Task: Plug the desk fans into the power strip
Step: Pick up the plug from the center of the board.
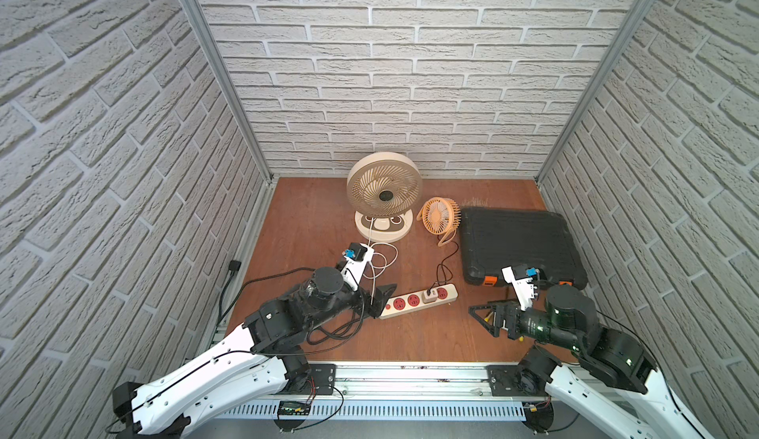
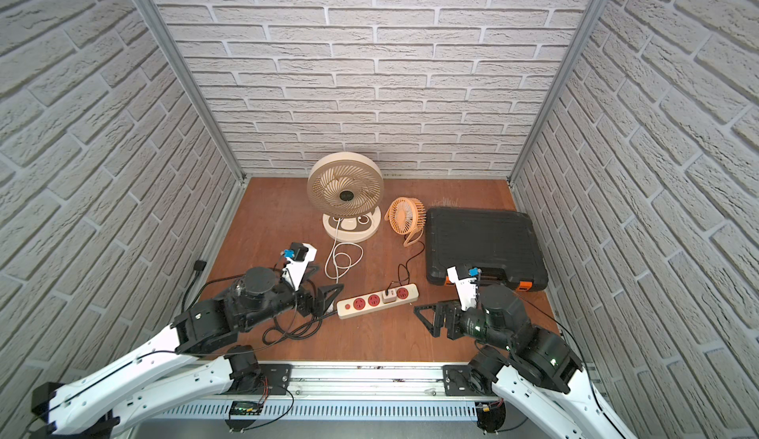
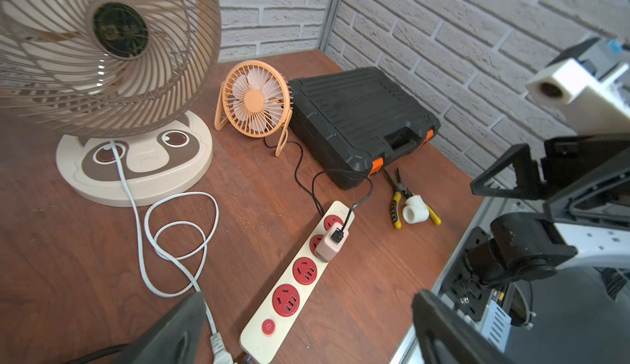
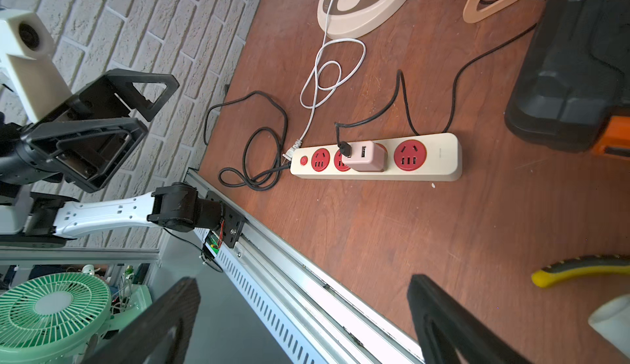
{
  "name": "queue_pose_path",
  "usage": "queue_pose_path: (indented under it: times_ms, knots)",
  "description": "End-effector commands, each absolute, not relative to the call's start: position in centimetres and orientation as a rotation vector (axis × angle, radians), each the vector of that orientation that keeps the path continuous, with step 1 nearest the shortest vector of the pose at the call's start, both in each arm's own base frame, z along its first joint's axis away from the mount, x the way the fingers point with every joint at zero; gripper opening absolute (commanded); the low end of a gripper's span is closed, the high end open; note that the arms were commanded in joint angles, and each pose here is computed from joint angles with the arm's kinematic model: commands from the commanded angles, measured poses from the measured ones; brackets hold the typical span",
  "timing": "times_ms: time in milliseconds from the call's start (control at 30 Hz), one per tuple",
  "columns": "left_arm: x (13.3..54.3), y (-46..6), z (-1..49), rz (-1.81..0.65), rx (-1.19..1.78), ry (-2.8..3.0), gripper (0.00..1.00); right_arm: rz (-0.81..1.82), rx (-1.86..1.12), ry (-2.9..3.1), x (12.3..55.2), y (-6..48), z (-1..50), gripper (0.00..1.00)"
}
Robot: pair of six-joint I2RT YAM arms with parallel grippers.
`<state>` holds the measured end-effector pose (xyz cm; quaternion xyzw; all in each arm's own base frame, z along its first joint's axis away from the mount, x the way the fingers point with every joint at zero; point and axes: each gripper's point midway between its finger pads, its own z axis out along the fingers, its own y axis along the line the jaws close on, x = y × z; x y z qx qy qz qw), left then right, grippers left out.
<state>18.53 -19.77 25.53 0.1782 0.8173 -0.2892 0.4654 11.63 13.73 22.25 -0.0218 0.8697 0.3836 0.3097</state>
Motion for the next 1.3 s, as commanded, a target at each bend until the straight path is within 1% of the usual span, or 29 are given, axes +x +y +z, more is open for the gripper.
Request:
queue_pose_path:
  times_ms: [0, 200, 367, 900, 1133, 1267]
  knots:
    - [18.5, -18.0, 24.0, -0.691, 0.328, 2.048, 0.98, 1.006, -0.018, 2.291, 11.0, 12.8, 21.8, 1.0]
    - [18.2, -16.5, 22.1, -0.691, 0.223, 2.065, 0.98, 1.026, 0.019, 2.216, 11.8, 12.8, 21.3, 1.0]
    - [19.0, -15.3, 20.8, -0.619, 0.156, 2.067, 0.98, 1.009, 0.026, 2.167, 13.2, 13.2, 21.1, 1.0]
    - [23.1, -13.9, 18.7, -0.359, 0.04, 2.105, 0.98, 0.846, 0.003, 2.13, 19.2, 15.4, 19.6, 1.0]
    - [24.0, -12.5, 18.1, -0.31, -0.011, 2.14, 0.98, 0.811, -0.056, 2.172, 20.9, 16.8, 19.5, 0.99]
    - [24.5, -12.0, 16.6, -0.296, -0.033, 2.224, 0.98, 0.816, -0.049, 2.176, 21.7, 17.1, 19.8, 0.99]
